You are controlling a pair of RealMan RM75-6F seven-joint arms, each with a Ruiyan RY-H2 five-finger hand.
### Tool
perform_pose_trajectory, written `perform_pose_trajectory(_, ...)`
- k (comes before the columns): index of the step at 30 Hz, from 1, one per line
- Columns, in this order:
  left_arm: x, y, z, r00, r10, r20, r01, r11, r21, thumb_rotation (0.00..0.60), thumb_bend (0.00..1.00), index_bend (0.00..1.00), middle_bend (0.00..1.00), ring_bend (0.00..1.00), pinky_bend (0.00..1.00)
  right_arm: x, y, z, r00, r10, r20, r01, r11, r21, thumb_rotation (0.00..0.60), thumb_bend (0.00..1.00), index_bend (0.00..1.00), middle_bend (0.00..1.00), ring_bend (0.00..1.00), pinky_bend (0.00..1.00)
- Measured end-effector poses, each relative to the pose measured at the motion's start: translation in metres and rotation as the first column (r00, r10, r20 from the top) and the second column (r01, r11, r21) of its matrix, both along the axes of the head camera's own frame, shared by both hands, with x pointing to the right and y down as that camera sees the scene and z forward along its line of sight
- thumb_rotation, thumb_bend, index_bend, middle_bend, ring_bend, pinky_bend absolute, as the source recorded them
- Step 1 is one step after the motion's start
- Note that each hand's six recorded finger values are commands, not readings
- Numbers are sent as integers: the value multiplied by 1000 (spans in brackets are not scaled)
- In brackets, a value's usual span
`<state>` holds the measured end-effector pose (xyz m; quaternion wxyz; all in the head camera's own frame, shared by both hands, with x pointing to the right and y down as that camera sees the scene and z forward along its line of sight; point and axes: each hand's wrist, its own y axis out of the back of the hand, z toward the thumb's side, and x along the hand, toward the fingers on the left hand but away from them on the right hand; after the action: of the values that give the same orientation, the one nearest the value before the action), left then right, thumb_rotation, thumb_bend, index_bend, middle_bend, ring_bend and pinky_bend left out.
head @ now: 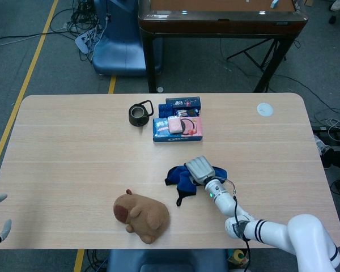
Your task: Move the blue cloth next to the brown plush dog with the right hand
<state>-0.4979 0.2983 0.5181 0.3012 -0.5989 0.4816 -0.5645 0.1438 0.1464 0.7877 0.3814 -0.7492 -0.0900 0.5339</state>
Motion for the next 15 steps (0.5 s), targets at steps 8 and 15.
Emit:
perform_pose_trajectory(8, 2, 0, 1, 1000, 7, -4, -7, 1000, -1, 600, 358, 208, 47, 44, 20, 35, -27, 6, 993, 62, -95, -57, 997, 60, 600, 644, 695, 596, 542, 779)
perform_pose_trajectory(15, 3, 0, 2, 1000, 9, -5, -9, 1000, -3, 600, 358, 207, 47, 44, 20, 84, -64, 8, 964, 175, -199, -150, 979, 138, 600, 644, 695, 596, 542, 779)
